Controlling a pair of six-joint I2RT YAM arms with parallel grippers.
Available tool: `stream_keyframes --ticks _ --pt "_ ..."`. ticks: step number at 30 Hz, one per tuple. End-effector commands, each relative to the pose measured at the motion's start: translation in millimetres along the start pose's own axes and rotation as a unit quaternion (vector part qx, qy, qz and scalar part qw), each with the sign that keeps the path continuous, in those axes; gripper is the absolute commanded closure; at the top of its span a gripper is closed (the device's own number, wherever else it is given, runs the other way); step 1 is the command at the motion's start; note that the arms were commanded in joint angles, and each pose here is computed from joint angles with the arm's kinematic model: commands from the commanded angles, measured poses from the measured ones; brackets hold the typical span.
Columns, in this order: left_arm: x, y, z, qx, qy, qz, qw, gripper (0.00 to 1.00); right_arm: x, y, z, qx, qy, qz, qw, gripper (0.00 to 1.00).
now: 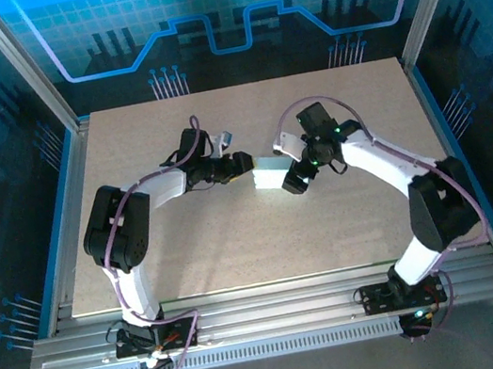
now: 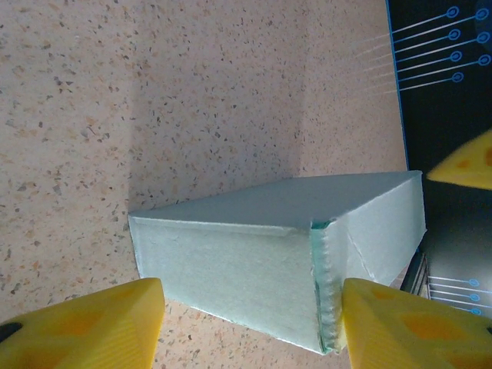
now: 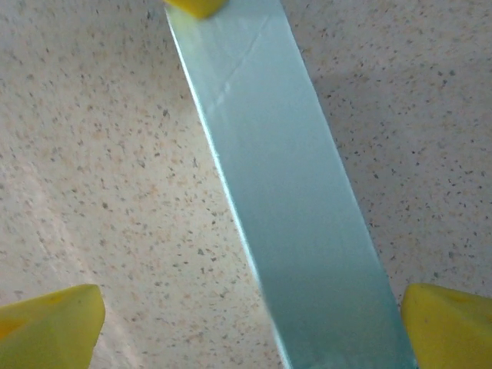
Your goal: Fold the paper box
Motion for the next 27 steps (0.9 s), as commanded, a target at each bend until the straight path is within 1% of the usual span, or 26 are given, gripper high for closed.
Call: stream_keyframes --ticks 1,3,6,11,12,15,17,18,19,22,25,27 --pt "10.6 43.5 -25.8 -0.047 0.052 0.074 0.995 0.38 0.1 -6.5 1.2 -0.048 0.012 0.039 0.998 0.0" --pt "10.3 43.2 -26.2 -0.048 0.053 0.073 0.995 0.38 5.4 -10.4 -0.1 -0.047 0.027 0.053 0.997 0.02" --pt "9.8 42.5 -26.1 -0.048 0.053 0.071 0.995 0.39 11.4 -17.9 -6.2 -0.039 0.041 0.066 0.996 0.12" --pt "9.6 41.5 -26.4 -0.049 0.055 0.068 0.995 0.4 8.0 -20.7 -5.8 -0.034 0.037 0.091 0.995 0.36" --pt "9.7 40.9 -26.6 -0.048 0.055 0.067 0.995 0.4 7.2 -20.9 -5.7 -0.035 0.037 0.091 0.995 0.4" --pt "9.1 40.0 -26.0 -0.049 0.054 0.065 0.995 0.4 7.7 -23.4 -9.4 -0.039 0.048 0.083 0.995 0.42" --pt "8.4 38.5 -26.0 -0.048 0.054 0.063 0.995 0.4 10.1 -25.7 -12.5 -0.039 0.058 0.077 0.995 0.47" --pt "8.0 37.5 -26.1 -0.047 0.054 0.062 0.996 0.4 11.7 -25.9 -13.5 -0.038 0.063 0.077 0.994 0.52" --pt "7.1 36.1 -25.8 -0.046 0.053 0.061 0.996 0.4 12.9 -26.3 -14.7 -0.038 0.067 0.077 0.994 0.55" --pt "4.7 33.1 -25.6 -0.043 0.051 0.059 0.996 0.4 12.8 -28.1 -15.1 -0.039 0.071 0.071 0.994 0.6" --pt "2.3 28.7 -24.1 -0.041 0.048 0.055 0.996 0.39 8.4 -29.8 -12.4 -0.038 0.068 0.061 0.995 0.6" --pt "0.0 24.2 -22.7 -0.038 0.044 0.049 0.997 0.35 5.0 -30.3 -11.6 -0.038 0.068 0.053 0.996 0.62"
Point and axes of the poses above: each hand's point on the last joint's axis, 136 mm out from that joint toward the fingers, its own x axis out along the fingers, its own y axis along the line the jaws close on, z = x × y, the point moved 6 cm from there along -x, back along the fingers, and after that the axes turned 10 degrees about -x, right-handed, at the moved point
